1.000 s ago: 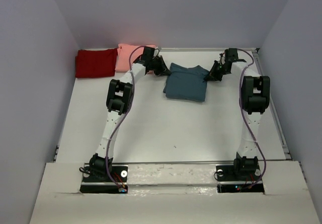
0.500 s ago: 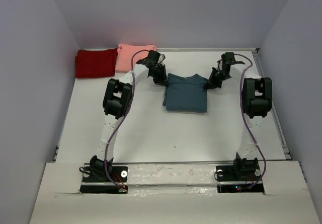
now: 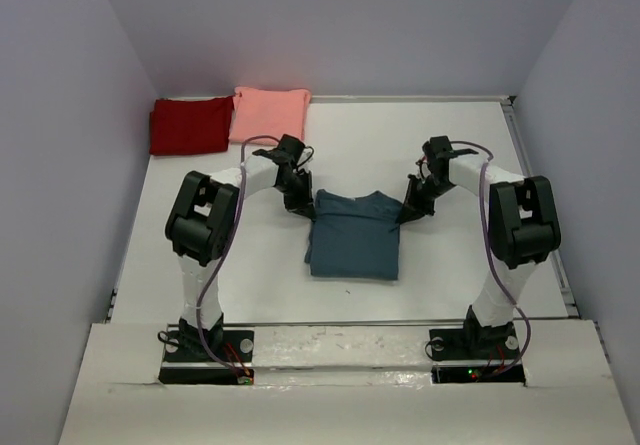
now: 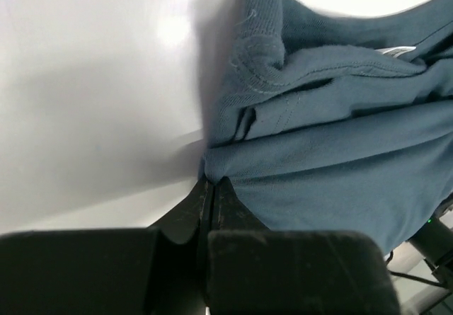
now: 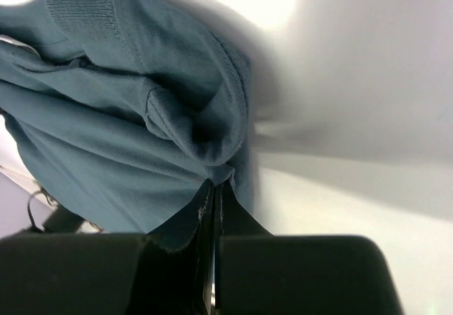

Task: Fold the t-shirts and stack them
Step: Fold the long partially folded tshirt into a neat square

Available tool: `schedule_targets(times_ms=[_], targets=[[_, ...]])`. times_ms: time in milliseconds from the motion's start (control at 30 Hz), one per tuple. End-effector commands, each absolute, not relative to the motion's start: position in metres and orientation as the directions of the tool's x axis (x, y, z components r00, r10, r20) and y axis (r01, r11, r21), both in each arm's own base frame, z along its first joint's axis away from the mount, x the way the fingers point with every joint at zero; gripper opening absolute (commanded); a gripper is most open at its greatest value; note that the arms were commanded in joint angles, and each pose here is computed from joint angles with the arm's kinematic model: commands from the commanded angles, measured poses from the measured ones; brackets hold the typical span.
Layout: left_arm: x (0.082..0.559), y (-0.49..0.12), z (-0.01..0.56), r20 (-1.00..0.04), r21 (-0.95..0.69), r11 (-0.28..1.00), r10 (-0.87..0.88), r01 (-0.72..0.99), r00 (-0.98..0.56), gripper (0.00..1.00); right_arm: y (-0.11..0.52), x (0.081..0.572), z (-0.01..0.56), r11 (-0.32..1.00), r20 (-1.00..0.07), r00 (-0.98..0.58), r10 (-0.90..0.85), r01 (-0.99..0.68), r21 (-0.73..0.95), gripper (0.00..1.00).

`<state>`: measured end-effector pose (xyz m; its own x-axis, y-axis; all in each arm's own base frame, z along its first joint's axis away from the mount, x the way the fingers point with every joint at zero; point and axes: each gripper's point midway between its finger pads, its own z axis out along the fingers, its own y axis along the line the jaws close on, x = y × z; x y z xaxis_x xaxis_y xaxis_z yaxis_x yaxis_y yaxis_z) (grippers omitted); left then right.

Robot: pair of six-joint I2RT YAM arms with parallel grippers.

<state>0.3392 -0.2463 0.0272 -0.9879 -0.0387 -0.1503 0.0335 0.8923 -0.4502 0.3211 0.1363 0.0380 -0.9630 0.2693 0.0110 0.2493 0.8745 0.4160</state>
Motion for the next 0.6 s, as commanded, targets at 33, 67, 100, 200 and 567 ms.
schedule_targets(times_ms=[33,67,100,200,567], targets=[[0.296,-0.221,0.035,-0.128,-0.399,0.917,-0.066,-0.010,-0.990,0.04,0.134,0.272,0.039,0.894,0.060,-0.964,0.259,0.263,0.363,0.00],[0.283,-0.218,0.030,-0.102,-0.399,0.917,-0.069,-0.023,-0.992,0.04,0.134,0.269,0.044,0.891,0.044,-0.964,0.264,0.261,0.372,0.00],[0.280,-0.220,0.035,-0.111,-0.409,0.912,-0.076,-0.024,-0.991,0.04,0.133,0.262,0.042,0.891,0.054,-0.962,0.267,0.268,0.367,0.00],[0.275,-0.221,0.040,-0.122,-0.410,0.912,-0.073,-0.016,-0.990,0.04,0.132,0.259,0.049,0.889,0.034,-0.962,0.271,0.264,0.374,0.00],[0.318,-0.232,0.092,-0.281,-0.415,0.909,-0.076,0.050,-0.957,0.05,0.136,0.274,0.076,0.879,-0.031,-0.961,0.274,0.237,0.414,0.00]])
